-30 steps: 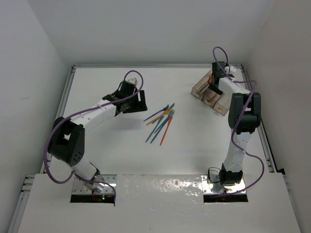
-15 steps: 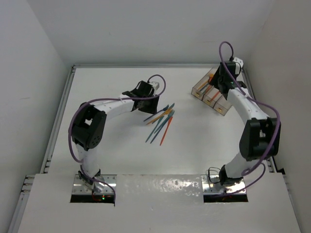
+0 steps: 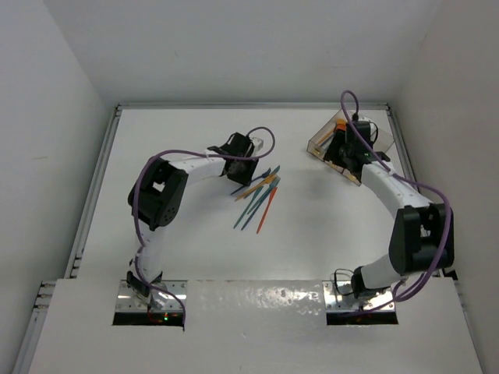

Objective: Sort the eating utensils into containers

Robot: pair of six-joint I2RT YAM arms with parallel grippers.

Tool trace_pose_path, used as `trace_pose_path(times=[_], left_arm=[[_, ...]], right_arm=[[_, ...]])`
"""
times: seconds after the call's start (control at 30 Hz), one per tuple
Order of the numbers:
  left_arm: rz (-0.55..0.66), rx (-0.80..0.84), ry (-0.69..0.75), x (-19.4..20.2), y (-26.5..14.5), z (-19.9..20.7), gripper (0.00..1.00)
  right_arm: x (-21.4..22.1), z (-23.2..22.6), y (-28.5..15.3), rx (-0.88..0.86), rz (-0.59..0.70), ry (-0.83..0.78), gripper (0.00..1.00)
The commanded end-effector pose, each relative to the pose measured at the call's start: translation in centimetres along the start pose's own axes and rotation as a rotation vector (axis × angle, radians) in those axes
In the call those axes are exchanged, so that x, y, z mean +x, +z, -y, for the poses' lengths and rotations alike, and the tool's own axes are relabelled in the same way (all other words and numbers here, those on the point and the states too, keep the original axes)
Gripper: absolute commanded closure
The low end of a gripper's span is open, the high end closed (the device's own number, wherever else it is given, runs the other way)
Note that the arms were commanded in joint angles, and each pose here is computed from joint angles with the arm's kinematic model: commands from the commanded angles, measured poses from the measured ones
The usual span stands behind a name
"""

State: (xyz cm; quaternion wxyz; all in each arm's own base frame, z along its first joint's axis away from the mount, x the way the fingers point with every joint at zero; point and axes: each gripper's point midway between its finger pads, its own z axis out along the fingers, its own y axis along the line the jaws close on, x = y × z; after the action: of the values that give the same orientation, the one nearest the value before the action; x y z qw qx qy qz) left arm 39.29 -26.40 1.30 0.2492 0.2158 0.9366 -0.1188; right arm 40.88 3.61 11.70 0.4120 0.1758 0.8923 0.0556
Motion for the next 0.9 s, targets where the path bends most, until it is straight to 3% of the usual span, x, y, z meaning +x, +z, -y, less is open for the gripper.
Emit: trace_pose_path(times=[0.0, 0.1, 0.17, 0.23, 0.43, 0.57, 0.67, 0.87], left_arm=[[0.002, 0.006, 0.035, -0.3, 0.5, 0.7, 0.68], [-0.016, -0.017, 0.033, 0.6, 1.1, 0.5, 0.78], [-0.034, -0.031, 0.023, 1.3, 1.7, 0.2, 0.93], [-0.046, -0.033, 0.018, 1.7, 2.0, 0.1, 1.00], [0.014, -0.081, -0.017, 0.2, 0.8, -0.4, 1.00], [0.197, -0.052, -0.076, -4.8, -3.9, 0.5, 1.00], [0.313, 0.011, -0.140, -7.9, -7.3, 1.9, 1.00], [0.410, 0.203, -0.197, -10.1, -11.4, 5.4, 1.00]], right_arm=[[-2.3, -2.6, -1.5, -0.097, 0.087, -0.010, 0.49], [-1.6, -3.3, -1.6, -0.115, 0.073, -0.027, 0.49], [-1.2, -4.0, -1.7, -0.127, 0.067, -0.042, 0.49], [-0.7, -4.8, -1.8, -0.140, 0.060, -0.061, 0.49], [0.5, -7.8, -2.5, -0.196, 0.042, -0.109, 0.48], [1.4, -10.7, -3.4, -0.292, 0.021, -0.071, 0.47], [1.8, -12.8, -4.3, -0.373, 0.028, -0.035, 0.45], [1.1, -15.5, -5.5, -0.500, 0.051, 0.061, 0.44]])
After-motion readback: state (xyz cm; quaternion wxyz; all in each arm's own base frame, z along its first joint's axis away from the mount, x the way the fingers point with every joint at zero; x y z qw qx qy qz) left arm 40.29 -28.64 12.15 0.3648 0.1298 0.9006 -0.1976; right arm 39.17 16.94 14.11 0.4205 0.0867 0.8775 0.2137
